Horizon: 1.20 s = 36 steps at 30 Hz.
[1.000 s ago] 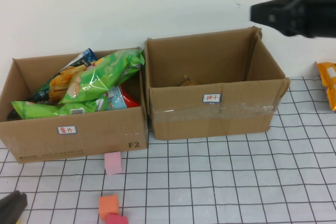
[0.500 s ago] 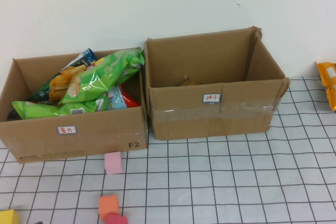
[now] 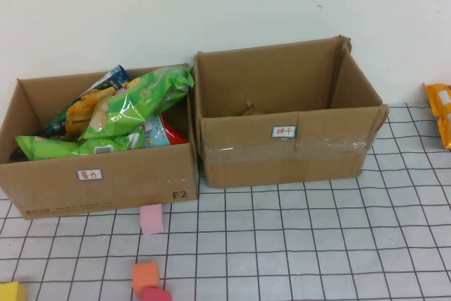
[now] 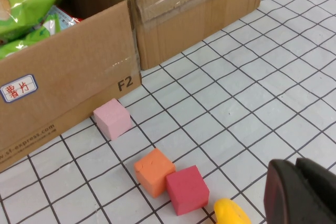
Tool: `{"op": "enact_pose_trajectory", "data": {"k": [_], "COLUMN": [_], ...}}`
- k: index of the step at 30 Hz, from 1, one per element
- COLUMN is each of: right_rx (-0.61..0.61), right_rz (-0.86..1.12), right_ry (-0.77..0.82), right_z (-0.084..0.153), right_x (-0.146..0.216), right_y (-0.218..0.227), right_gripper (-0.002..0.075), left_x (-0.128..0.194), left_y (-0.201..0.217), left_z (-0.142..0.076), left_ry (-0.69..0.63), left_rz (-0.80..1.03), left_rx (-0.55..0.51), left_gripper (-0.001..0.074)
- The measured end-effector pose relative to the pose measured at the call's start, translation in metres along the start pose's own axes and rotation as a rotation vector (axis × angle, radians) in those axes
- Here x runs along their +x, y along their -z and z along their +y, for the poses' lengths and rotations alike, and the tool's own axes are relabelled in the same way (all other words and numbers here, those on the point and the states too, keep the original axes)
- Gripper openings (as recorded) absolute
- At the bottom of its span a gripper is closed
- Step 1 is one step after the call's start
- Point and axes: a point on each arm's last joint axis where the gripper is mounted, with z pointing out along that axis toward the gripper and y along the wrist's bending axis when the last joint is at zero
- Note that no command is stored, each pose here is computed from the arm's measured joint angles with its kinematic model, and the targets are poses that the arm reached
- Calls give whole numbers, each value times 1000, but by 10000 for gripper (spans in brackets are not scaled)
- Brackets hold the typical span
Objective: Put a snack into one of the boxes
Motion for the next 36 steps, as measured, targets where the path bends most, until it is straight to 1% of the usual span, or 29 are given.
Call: {"op": "enact_pose_trajectory", "data": {"k": [7,9,13,15,16,18,19,21,23,26,31,36], "right_rx": [75,114,255,324,354,450,495,579,625,647,640,634], "right_rz": [-9,-11,45,113,161,241,248,250,238,241,278,345], "right_ry": [111,131,153,111,118,58,29,24,4,-23,-60,-94], "right_z": [-3,-6,-18,-23,-24,-28,-29,-30,-29,-26,-20,-17], "right_x": [3,3,17,33,42,57,62,71,80,101,136,150], "right_y": [9,9,10,14,16,26,30,38,44,48,49,51], "right_gripper": [-1,-1,-1,-1,-1,-1,-1,-1,-1,-1,-1,-1], "left_x": [0,0,0,0,0,0,0,0,0,0,0,0], "left_y": [0,0,0,0,0,0,0,0,0,0,0,0], "left_z": [0,0,0,0,0,0,0,0,0,0,0,0], "left_ry": [0,0,0,0,0,-1,-2,-2,-2,-2,-2,-2], "left_rz": [0,0,0,0,0,1,1,1,1,1,1,1], "left_rx": [0,0,0,0,0,-1,-2,-2,-2,-2,-2,-2], "left_gripper": [-1,-1,-1,-1,-1,-1,-1,-1,-1,-1,-1,-1]}}
